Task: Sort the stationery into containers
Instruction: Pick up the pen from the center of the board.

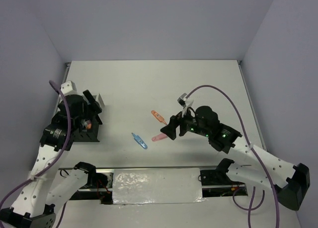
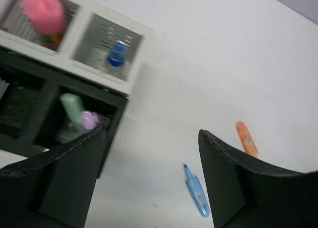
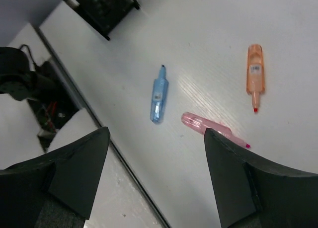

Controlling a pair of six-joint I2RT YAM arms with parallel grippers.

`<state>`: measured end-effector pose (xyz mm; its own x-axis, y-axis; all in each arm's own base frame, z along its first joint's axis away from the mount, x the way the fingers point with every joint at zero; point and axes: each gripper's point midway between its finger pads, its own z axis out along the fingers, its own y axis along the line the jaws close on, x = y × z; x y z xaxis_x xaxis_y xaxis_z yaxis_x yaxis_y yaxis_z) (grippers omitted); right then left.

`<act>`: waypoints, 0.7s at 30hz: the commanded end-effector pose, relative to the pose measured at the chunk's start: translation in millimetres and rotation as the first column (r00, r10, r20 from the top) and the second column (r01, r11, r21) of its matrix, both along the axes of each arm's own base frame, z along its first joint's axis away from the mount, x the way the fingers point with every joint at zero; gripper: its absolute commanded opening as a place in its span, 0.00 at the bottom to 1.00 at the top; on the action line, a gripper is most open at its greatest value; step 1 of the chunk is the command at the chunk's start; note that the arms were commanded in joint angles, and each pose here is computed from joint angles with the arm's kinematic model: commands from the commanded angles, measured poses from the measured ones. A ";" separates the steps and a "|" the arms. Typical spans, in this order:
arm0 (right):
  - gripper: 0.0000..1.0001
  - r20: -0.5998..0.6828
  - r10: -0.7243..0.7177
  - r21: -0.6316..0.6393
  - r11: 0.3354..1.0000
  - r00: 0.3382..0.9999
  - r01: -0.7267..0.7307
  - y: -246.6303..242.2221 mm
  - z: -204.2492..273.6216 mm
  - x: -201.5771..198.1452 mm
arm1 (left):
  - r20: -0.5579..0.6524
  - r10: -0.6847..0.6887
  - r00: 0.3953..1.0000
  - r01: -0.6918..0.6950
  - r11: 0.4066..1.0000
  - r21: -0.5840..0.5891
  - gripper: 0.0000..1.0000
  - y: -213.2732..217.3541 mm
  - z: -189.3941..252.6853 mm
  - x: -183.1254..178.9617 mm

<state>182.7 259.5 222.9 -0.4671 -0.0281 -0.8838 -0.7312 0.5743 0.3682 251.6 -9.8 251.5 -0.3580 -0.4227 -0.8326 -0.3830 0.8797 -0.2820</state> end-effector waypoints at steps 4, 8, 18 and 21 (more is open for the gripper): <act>0.84 -0.072 -0.261 -0.175 0.953 0.963 0.246 -14.2 -41.6 21.3 | -0.048 -0.351 0.935 0.340 0.927 -0.157 0.90 -82.1 -22.3 -9.3; 0.83 -0.116 -0.246 -0.255 0.944 0.962 0.211 -2.6 -61.5 14.4 | -0.115 -0.319 0.941 0.306 0.945 -0.114 0.91 -95.0 -43.0 -17.1; 0.79 -0.084 -0.041 -0.492 0.871 0.996 -0.006 93.8 -121.1 -6.8 | 0.014 -0.376 0.926 0.374 0.917 -0.138 0.97 -93.4 -5.2 -40.2; 0.78 -0.081 -0.015 -0.546 0.837 0.997 -0.032 117.2 -138.8 -2.8 | 0.099 -0.510 0.855 0.518 0.849 -0.101 0.99 -104.5 16.6 -51.5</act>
